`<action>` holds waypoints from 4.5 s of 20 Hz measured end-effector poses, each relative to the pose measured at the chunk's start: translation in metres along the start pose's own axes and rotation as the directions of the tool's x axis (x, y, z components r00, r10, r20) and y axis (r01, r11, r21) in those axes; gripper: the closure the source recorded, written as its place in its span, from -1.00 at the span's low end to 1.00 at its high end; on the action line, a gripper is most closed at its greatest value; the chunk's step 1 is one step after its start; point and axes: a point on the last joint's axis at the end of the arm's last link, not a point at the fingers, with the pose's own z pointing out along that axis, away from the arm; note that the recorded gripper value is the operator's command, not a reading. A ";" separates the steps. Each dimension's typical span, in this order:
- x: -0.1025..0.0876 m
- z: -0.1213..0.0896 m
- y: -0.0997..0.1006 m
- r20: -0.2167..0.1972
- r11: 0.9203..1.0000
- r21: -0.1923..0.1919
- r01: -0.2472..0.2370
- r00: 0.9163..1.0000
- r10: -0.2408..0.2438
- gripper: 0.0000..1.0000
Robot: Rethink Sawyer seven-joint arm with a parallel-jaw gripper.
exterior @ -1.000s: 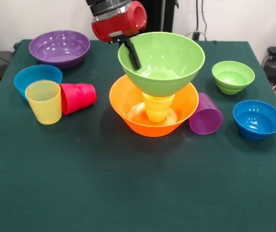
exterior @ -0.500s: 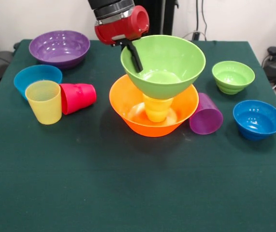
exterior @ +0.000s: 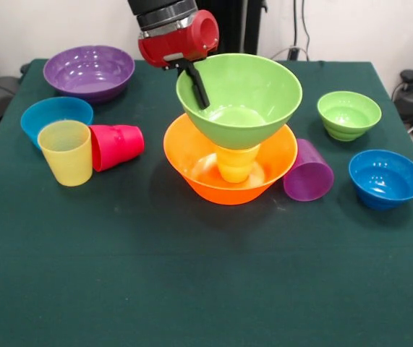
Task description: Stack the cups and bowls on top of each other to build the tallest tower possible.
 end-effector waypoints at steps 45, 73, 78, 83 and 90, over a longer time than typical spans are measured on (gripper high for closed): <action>0.000 0.009 -0.007 0.028 1.000 -0.012 -0.006 1.000 0.006 1.00; -0.003 0.014 -0.014 0.097 1.000 -0.024 -0.014 0.995 0.016 1.00; -0.002 0.015 -0.014 0.099 1.000 -0.025 -0.014 0.995 0.016 1.00; 0.004 0.014 -0.014 0.094 1.000 -0.027 -0.012 0.996 0.014 1.00; 0.014 0.014 -0.013 0.076 1.000 -0.024 -0.006 0.997 0.008 1.00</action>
